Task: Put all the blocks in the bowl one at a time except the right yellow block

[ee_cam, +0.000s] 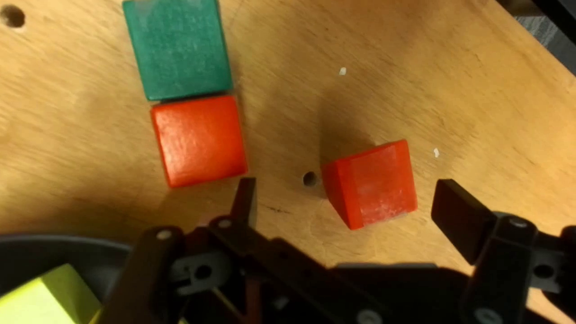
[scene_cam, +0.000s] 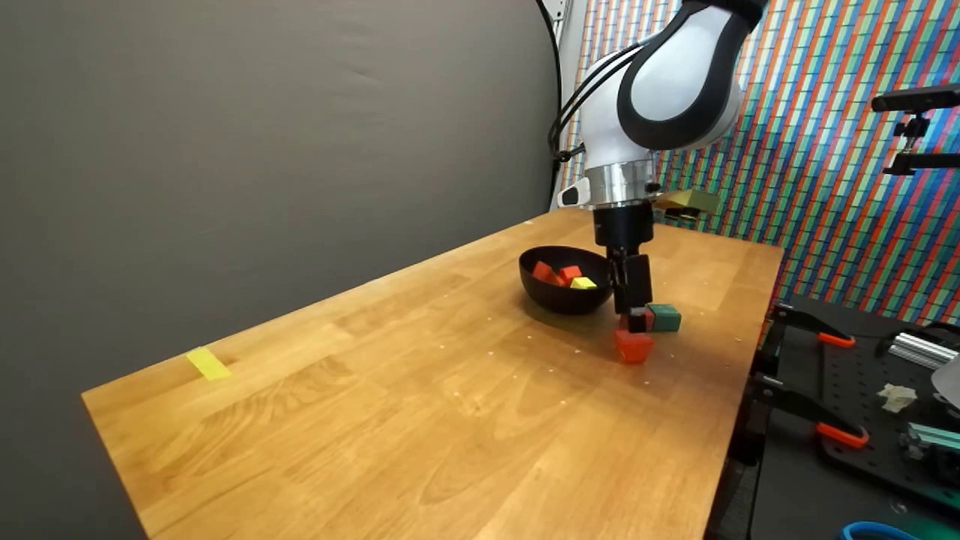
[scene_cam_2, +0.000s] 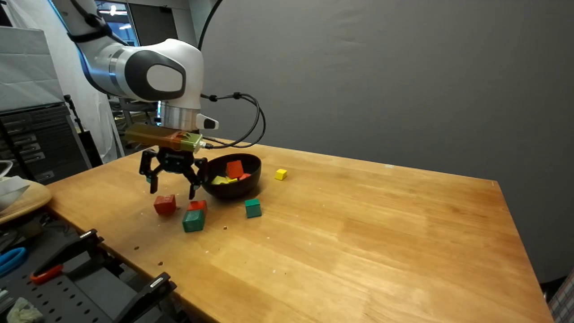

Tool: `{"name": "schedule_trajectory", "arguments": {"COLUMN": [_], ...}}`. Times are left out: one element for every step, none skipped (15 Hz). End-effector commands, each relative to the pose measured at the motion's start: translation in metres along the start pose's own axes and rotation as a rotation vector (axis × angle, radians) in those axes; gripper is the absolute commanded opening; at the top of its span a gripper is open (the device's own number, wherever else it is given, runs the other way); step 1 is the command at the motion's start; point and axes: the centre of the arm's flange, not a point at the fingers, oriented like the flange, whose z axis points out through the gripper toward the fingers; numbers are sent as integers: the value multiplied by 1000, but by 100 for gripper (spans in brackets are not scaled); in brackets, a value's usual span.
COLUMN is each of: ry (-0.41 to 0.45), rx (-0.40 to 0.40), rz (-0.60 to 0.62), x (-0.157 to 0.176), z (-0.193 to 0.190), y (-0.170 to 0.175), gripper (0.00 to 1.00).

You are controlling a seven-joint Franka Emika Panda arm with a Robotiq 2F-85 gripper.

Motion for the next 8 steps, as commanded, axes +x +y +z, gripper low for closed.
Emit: {"name": "schedule_trajectory", "arguments": {"ry": [-43,-57,-68,-81,-97,-109,-118,-125], "rx": [13,17,21,21,19,17,12,9], "rz": [-73,-84,-94,-108,-123,-134,-141,-147], "x": [22,24,25,24,23,21,20,18], "z": [4,7,9,10,12,13,12,11], "y": [13,13,12,10,8,4,1,-2], "gripper": [98,79,75,67,59,49,45,41]}}
